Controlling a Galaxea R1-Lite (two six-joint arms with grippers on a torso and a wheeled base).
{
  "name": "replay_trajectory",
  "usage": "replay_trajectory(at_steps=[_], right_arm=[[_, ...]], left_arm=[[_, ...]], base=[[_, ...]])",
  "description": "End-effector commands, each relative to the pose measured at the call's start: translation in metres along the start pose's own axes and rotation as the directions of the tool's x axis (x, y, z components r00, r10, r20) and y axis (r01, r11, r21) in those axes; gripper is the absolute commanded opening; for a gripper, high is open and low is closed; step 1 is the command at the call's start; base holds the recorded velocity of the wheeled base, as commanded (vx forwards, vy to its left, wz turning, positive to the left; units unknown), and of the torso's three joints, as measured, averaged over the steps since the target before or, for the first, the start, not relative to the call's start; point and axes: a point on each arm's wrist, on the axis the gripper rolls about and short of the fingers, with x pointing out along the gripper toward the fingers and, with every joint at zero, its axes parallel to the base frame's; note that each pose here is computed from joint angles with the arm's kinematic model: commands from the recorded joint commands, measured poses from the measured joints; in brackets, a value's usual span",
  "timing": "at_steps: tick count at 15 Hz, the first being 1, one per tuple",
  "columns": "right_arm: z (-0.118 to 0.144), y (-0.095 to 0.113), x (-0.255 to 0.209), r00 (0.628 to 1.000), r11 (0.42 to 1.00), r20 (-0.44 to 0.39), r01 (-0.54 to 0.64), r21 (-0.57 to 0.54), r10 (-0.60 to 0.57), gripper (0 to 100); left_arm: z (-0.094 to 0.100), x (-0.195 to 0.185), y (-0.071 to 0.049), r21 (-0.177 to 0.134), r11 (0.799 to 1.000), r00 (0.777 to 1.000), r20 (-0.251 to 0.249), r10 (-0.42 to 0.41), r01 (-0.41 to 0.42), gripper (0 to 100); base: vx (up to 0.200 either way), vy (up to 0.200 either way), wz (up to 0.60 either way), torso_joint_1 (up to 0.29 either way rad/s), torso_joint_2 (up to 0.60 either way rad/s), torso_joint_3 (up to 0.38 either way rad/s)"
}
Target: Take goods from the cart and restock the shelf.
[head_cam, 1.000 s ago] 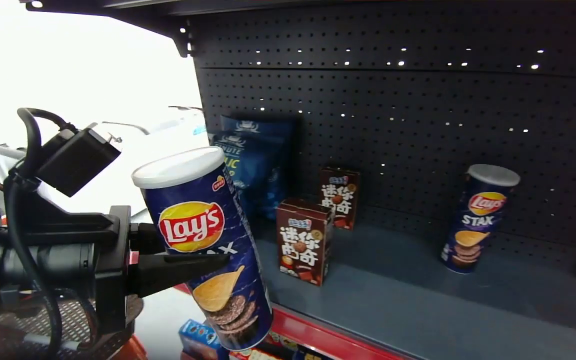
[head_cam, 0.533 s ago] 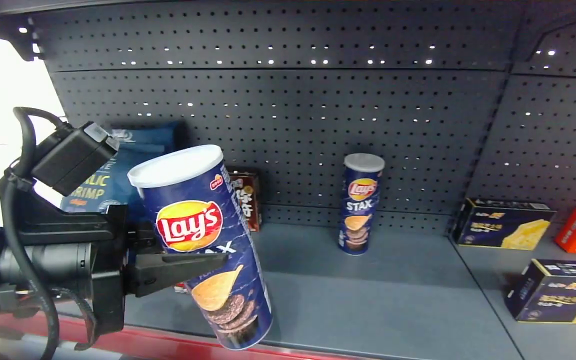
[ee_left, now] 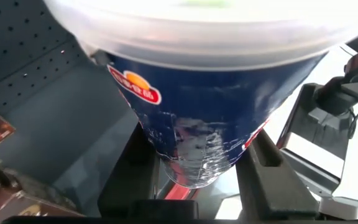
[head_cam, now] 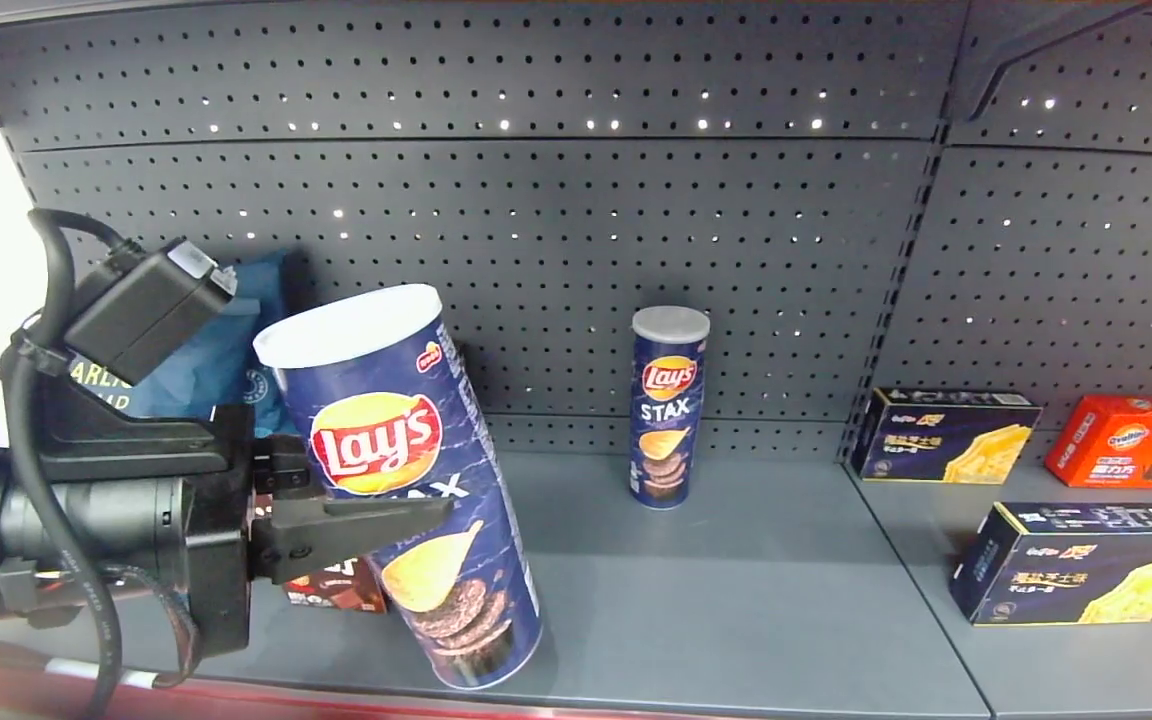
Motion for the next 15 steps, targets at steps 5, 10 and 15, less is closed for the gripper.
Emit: replay_trajectory(at_steps=[5,10,15], right_arm=[[0.0,0.0,0.0,1.0,1.0,-0.002,0.0,0.0,0.0,100],[0.0,0.0,0.0,1.0,1.0,-0.003,-0.004,-0.001,0.004,100],[0.002,0.0,0.0,1.0,0.999,0.003,-0.006,-0.043,0.006,100]], left_arm=[[0.003,0.0,0.0,0.006,1.0,1.0,0.007,0.001,-0.001,0],[0.005,0.004,0.002,0.0,1.0,1.0,-0.003,0.007,-0.007,0],[0.011,0.023,0.017,-0.017,1.0,1.0,-0.026,0.005,-0.006,0]], base=[[0.0,0.0,0.0,0.0,0.0,0.0],[0.0,0.0,0.0,0.0,0.0,0.0],[0.0,0.0,0.0,0.0,0.0,0.0]])
